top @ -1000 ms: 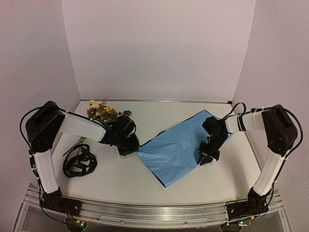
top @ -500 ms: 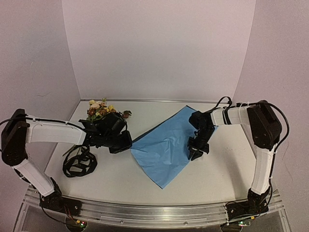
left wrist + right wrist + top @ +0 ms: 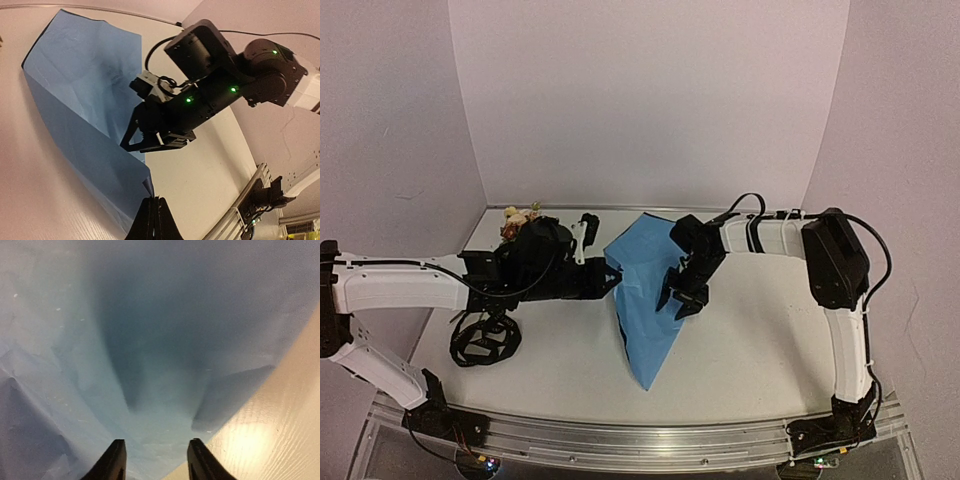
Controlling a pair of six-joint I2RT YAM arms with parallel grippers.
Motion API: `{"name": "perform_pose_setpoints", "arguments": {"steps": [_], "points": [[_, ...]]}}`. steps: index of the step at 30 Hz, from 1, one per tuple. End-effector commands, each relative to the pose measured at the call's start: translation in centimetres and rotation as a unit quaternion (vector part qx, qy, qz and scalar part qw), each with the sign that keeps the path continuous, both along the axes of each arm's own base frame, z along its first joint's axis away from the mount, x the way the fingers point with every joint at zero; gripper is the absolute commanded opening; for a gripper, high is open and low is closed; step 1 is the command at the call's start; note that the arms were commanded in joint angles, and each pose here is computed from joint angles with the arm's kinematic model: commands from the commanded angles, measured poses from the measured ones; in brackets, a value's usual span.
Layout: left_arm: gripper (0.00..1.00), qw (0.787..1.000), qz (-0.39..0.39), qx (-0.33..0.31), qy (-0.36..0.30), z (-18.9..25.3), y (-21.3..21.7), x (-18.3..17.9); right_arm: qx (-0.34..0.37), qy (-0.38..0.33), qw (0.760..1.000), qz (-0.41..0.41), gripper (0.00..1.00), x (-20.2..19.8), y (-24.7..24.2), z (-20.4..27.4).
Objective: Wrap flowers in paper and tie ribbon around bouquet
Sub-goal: Pass from the left arm to the right
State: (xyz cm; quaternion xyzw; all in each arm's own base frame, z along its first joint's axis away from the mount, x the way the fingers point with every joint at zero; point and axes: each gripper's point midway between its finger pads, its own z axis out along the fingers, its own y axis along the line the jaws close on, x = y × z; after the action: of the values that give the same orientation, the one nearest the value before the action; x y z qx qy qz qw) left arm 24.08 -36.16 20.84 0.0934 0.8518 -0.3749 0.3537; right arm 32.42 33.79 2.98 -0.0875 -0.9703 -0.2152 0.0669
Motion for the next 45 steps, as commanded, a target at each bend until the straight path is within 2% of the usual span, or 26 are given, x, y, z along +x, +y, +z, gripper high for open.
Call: {"name": "perform_pose_setpoints", "arguments": {"steps": [1, 3, 9, 12, 14, 16, 18, 20, 25, 27, 33, 39, 45], "points": [[0.00, 0.996, -0.057, -0.027, -0.069, 4.1, -2.4, 0.0, 0.013, -0.030, 0.999, -0.008, 0.58, 0.1, -0.5, 3.1], [0.00, 0.995, -0.066, -0.017, -0.069, 3.4, -2.8, 0.0, 0.011, -0.041, 0.999, -0.006, 0.65, -0.5, -1.4, 4.1], [0.00, 0.996, -0.064, 0.002, -0.061, 2.1, -3.0, 0.3, 0.012, -0.077, 0.997, -0.012, 0.70, -2.0, -4.0, 7.7], [0.00, 0.997, -0.074, -0.011, -0.033, 2.0, -3.7, -0.1, 0.014, -0.118, 0.993, 0.025, 0.75, -3.3, -5.1, 9.8], [0.00, 0.997, -0.072, -0.020, -0.010, 1.9, -4.2, -0.2, 0.015, -0.164, 0.983, 0.078, 0.81, -4.3, -5.2, 11.0], [0.00, 0.997, -0.064, -0.035, 0.016, 2.0, -4.6, -0.2, 0.011, -0.220, 0.965, 0.143, 0.84, -5.2, -4.7, 11.8], [0.00, 0.996, -0.050, -0.053, 0.045, 2.2, -4.9, -0.1, 0.014, -0.281, 0.937, 0.207, 0.85, -5.9, -3.7, 12.7], [0.00, 0.995, -0.032, -0.067, 0.067, 2.7, -4.9, 0.1, 0.019, -0.333, 0.912, 0.240, 0.86, -6.1, -2.7, 13.1], [0.00, 0.988, 0.030, -0.074, 0.134, 2.8, -4.6, 1.3, 0.073, -0.428, 0.861, 0.265, 0.84, -6.0, 0.6, 14.1], [0.00, 0.983, 0.042, -0.075, 0.159, 2.7, -4.8, 1.4, 0.075, -0.450, 0.843, 0.284, 0.83, -6.4, 1.8, 14.4], [0.00, 0.973, 0.063, -0.085, 0.204, 2.0, -5.1, 1.4, 0.073, -0.498, 0.808, 0.306, 0.86, -6.9, 3.7, 15.8], [0.00, 0.971, 0.067, -0.092, 0.210, 1.9, -5.1, 1.4, 0.068, -0.503, 0.806, 0.305, 0.87, -6.8, 4.4, 16.9], [0.00, 0.971, 0.071, -0.096, 0.209, 1.9, -4.7, 1.3, 0.030, -0.507, 0.806, 0.306, 0.84, -5.6, 4.7, 16.6]]}}
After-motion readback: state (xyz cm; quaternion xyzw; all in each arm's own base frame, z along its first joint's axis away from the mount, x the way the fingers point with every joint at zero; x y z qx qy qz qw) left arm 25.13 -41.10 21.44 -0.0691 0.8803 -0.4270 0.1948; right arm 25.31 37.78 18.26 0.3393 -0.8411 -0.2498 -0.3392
